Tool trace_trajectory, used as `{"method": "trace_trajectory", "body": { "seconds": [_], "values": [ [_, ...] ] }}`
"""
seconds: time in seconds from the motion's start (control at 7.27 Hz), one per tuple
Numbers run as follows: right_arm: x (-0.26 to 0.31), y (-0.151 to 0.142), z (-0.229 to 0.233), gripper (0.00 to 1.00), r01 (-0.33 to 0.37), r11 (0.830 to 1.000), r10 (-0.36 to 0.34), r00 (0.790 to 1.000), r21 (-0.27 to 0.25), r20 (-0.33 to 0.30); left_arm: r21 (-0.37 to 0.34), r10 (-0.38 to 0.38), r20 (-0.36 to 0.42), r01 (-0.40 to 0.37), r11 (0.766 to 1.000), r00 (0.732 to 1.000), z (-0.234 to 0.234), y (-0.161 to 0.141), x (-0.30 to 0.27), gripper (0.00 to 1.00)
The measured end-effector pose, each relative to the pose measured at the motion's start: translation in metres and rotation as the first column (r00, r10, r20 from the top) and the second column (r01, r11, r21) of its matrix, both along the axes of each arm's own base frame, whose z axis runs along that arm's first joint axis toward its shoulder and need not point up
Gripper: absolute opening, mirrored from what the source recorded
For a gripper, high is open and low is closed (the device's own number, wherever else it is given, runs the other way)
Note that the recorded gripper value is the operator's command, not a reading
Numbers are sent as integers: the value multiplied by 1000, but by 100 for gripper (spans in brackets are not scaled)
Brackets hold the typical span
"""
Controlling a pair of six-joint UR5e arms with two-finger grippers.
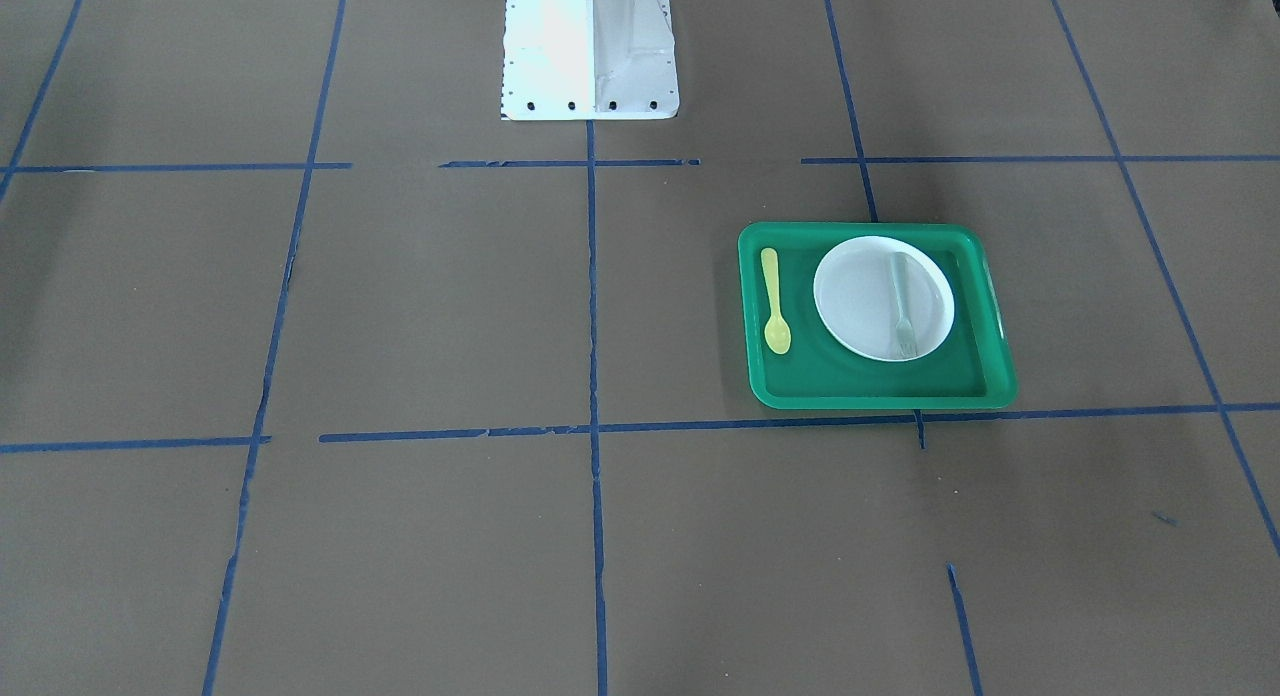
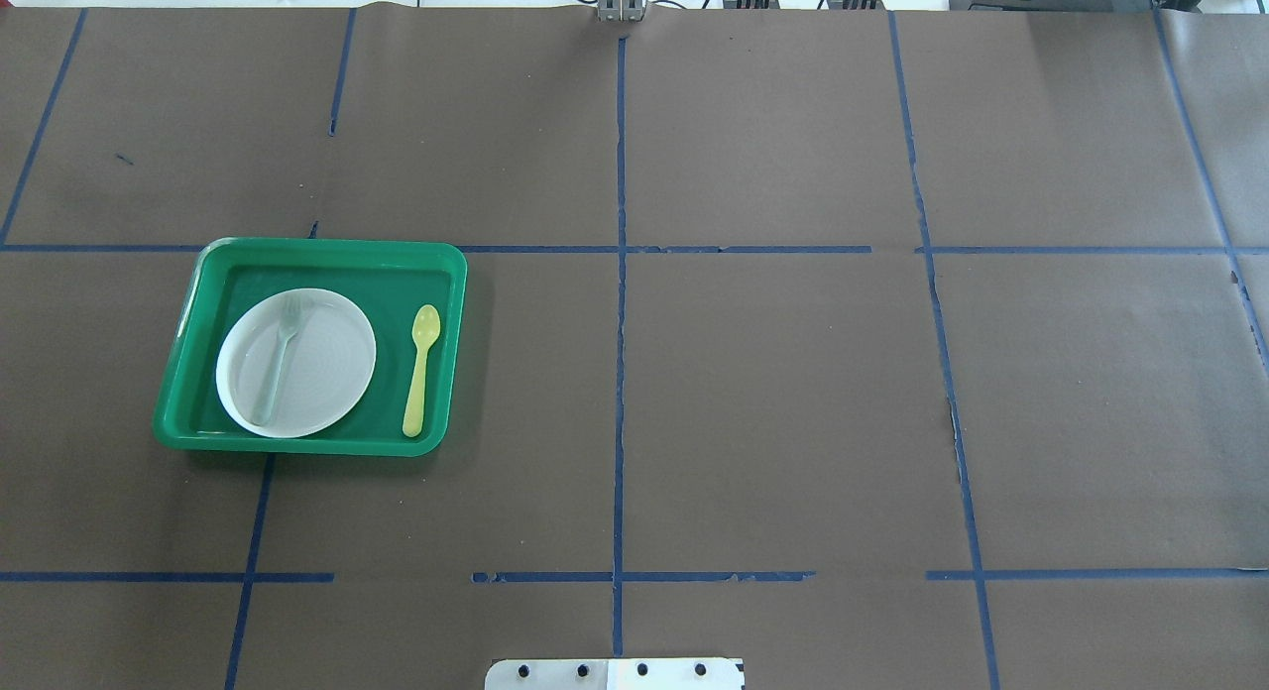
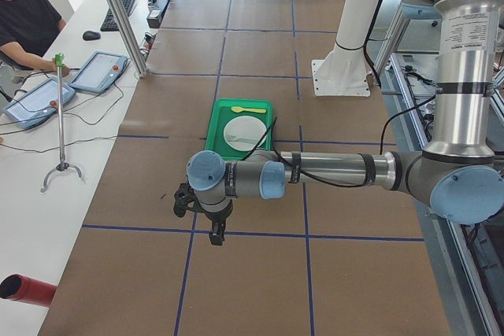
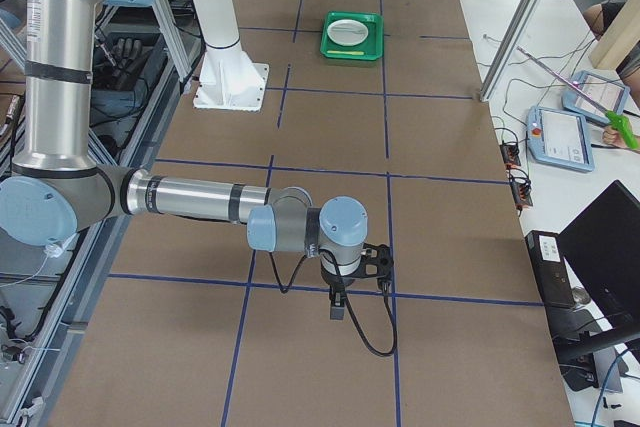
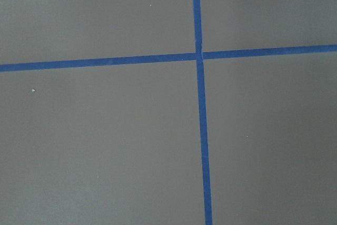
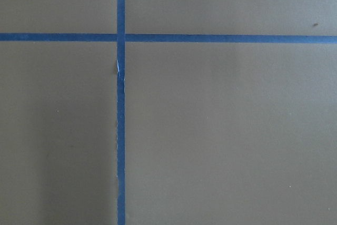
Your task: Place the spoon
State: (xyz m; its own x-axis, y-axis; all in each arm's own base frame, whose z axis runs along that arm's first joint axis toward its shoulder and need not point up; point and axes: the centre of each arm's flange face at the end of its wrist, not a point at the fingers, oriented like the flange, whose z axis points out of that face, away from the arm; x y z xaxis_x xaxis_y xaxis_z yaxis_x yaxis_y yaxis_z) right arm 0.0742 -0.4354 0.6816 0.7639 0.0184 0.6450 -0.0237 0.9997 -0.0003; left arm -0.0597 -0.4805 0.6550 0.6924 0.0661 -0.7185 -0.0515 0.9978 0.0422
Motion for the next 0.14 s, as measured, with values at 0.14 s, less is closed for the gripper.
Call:
{"method": "trace_trajectory", "body": {
  "seconds": [0.14],
  "values": [
    [0, 0, 0, 100, 0, 1000, 0, 1000, 0, 0, -1, -1, 0, 1, 1000, 1000, 0, 0, 0, 100]
  ]
}}
